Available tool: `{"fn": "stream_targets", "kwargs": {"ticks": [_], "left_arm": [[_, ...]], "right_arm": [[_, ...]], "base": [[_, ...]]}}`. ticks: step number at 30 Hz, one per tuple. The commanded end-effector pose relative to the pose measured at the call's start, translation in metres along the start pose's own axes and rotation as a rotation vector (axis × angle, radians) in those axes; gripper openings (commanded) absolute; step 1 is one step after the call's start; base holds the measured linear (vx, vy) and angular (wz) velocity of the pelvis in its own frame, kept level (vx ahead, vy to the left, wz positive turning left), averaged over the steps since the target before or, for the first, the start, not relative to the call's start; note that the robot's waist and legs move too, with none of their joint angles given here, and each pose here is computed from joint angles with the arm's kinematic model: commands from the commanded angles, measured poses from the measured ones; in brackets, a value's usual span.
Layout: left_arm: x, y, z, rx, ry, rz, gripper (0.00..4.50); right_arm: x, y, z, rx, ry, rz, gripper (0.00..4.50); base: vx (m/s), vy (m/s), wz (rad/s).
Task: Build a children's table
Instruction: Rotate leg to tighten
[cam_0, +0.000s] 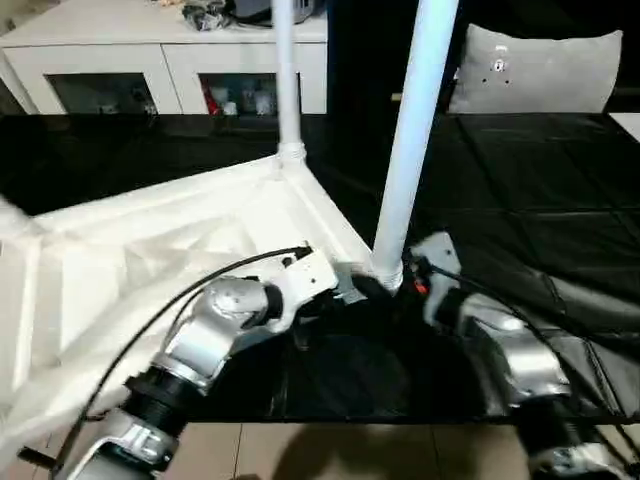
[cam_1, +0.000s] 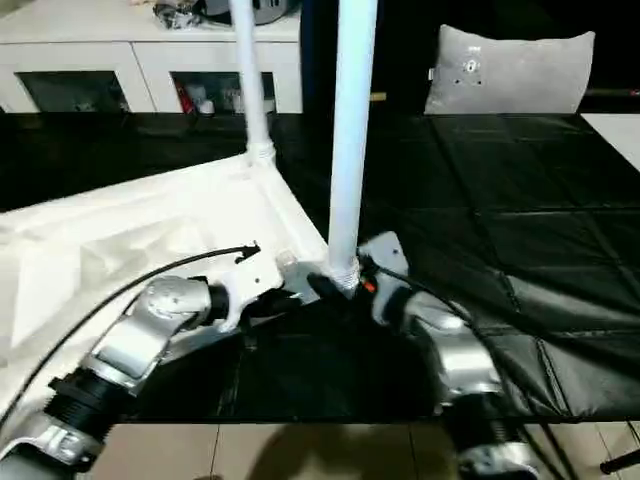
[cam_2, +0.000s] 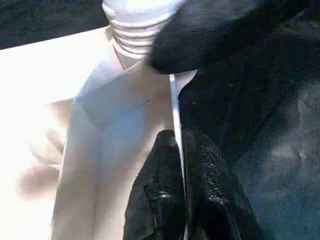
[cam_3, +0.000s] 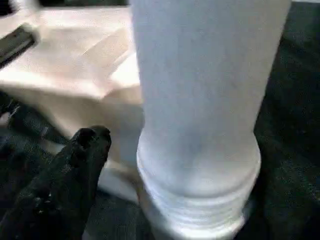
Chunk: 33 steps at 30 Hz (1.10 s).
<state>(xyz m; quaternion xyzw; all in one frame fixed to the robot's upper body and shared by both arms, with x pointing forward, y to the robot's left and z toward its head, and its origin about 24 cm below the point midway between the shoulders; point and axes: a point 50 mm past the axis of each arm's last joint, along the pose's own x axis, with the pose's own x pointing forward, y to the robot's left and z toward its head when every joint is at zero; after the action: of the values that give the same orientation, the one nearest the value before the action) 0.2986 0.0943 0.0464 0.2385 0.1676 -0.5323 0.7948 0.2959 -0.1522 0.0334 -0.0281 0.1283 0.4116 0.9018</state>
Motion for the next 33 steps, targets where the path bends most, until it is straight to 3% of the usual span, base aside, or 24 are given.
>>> {"fn": "stream_targets", "kwargs": {"ticks": [1, 11, 17, 31, 33], "left_arm": [[-0.007, 0.008, 0.001, 0.075, -0.003, -0.021, 0.0], [-0.025, 0.006, -0.011, 0.206, 0.027, -0.255, 0.0], [-0.031, -0.001, -0.009, 0.267, 0.006, -0.404, 0.0], [-0.032, -0.004, -0.008, 0.3, -0.011, -0.459, 0.0], [-0.032, -0.004, -0.008, 0.302, -0.01, -0.462, 0.0]], "right_arm": [[-0.008, 0.004, 0.0, -0.033, 0.021, 0.117, 4.47], [-0.033, -0.005, 0.018, -0.15, 0.073, 0.337, 4.47], [-0.031, -0.004, 0.025, -0.193, 0.081, 0.425, 4.47], [-0.019, 0.008, 0.02, -0.169, 0.073, 0.517, 3.23], [-0.019, 0.008, 0.019, -0.166, 0.075, 0.52, 3.23]], "base": [[0.0, 0.0, 0.0], [0.0, 0.0, 0.0], [0.0, 0.0, 0.0], [0.0, 0.0, 0.0], [0.0, 0.0, 0.0]]}}
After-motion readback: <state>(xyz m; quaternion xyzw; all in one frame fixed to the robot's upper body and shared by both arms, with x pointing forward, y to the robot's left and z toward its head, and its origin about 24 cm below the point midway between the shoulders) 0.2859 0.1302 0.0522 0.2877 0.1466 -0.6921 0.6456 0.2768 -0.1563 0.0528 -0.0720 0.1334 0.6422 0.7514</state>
